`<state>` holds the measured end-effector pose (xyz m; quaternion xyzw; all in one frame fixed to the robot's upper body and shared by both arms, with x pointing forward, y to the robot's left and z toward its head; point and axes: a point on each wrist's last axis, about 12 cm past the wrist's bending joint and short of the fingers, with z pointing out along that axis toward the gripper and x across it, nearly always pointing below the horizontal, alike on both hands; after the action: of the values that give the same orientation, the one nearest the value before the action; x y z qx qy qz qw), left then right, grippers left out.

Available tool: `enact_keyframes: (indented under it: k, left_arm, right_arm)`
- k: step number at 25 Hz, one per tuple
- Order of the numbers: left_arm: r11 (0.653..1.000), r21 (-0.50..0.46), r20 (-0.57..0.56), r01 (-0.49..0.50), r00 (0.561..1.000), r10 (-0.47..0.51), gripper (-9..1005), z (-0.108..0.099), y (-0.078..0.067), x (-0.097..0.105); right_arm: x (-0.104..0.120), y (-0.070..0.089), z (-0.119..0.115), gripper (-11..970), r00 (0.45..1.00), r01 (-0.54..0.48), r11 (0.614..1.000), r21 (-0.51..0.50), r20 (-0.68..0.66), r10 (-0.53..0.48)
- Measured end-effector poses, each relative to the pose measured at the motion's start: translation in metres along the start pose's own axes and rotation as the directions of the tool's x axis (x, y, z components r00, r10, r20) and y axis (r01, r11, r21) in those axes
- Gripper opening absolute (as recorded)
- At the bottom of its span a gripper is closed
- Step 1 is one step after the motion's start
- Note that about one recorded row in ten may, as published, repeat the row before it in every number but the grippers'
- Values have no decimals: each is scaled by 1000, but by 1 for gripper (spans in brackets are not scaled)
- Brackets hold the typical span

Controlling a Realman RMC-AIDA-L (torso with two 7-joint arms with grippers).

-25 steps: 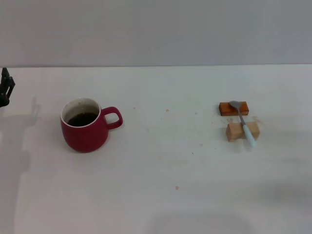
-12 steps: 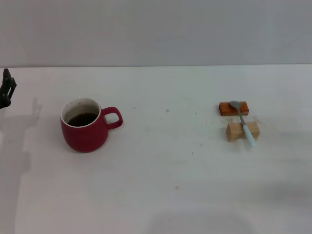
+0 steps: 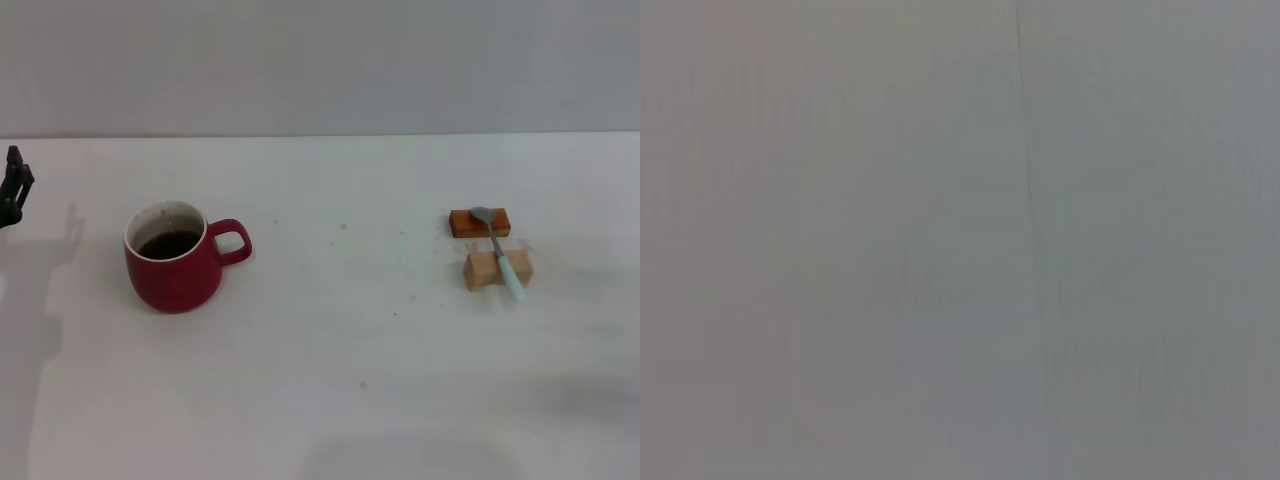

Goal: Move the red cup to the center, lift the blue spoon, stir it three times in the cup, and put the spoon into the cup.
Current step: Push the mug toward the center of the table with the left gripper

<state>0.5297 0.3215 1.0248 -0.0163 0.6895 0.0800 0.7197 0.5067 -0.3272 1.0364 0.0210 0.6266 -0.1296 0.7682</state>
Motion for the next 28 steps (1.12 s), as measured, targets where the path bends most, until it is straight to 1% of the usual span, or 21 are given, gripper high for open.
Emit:
enact_keyframes:
  k: [28]
  left_arm:
    - [1000, -2, 2, 5, 1000, -5, 844, -1, 0, 0]
  right_arm:
    - [0, -1, -2, 810, 1000, 1, 1000, 4, 7, -1]
